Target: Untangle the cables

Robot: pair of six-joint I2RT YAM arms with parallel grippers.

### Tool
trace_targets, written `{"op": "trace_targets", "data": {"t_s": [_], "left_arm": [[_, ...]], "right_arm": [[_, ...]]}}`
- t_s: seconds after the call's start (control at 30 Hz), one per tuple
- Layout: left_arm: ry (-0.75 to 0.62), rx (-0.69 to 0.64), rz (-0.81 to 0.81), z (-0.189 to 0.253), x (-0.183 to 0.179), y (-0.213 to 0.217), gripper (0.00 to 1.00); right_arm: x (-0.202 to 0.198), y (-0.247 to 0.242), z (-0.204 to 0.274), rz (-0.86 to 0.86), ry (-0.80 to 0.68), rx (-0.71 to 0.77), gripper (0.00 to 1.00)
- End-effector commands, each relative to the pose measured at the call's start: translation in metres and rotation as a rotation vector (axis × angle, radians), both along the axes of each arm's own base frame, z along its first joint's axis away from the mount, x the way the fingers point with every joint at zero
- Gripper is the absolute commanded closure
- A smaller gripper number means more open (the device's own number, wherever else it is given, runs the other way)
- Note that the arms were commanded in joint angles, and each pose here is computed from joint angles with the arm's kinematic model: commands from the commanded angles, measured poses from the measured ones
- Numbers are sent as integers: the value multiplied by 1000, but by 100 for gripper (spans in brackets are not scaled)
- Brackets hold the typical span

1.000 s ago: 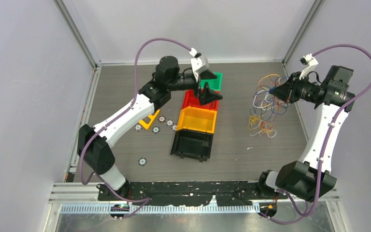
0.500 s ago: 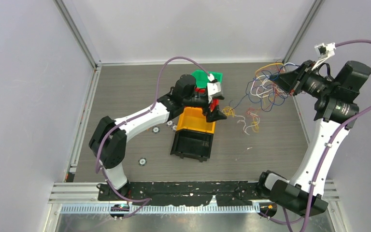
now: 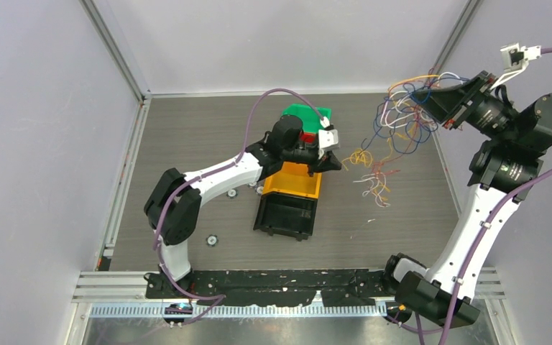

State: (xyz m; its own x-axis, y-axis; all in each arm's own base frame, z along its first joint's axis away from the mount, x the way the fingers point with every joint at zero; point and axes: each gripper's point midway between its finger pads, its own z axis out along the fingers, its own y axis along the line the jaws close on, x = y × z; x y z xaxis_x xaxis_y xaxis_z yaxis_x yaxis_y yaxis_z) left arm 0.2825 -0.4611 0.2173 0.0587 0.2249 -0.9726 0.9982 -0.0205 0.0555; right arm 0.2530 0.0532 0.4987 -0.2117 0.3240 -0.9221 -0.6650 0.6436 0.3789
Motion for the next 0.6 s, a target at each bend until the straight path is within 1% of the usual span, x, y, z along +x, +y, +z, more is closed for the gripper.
{"op": "trace_targets", "data": {"t_s": [0.0, 0.1, 0.13, 0.23, 0.27, 0.3, 0.33, 0.37, 0.4, 0.57], "left_arm": [[-27, -23, 36, 20, 5, 21, 100], [-11, 3, 63, 12, 2, 42, 100], [-5, 9, 72, 10, 1, 49, 100], [-30, 11, 88, 12, 0, 62, 100], [-47, 3, 89, 17, 1, 60, 83], [-57, -14, 94, 24, 3, 57, 53], [-55, -33, 105, 32, 6, 52, 24], [-54, -60, 118, 42, 10, 45, 7], [-48, -84, 123, 50, 14, 38, 1], [-26, -172, 106, 78, 25, -5, 1]], "right_arm": [[0, -13, 37, -48, -89, -5, 94], [7, -32, 50, -99, -119, 6, 95], [13, -39, 48, -106, -108, 16, 95], [14, -42, 55, -78, -118, 37, 95], [12, -40, 56, -60, -93, 74, 95], [11, -38, 56, -50, -117, 57, 95], [9, -35, 54, -33, -103, 64, 95], [7, -33, 52, -21, -99, 54, 95], [6, -32, 50, -17, -95, 52, 95], [-1, -26, 43, 0, -83, 34, 94]]}}
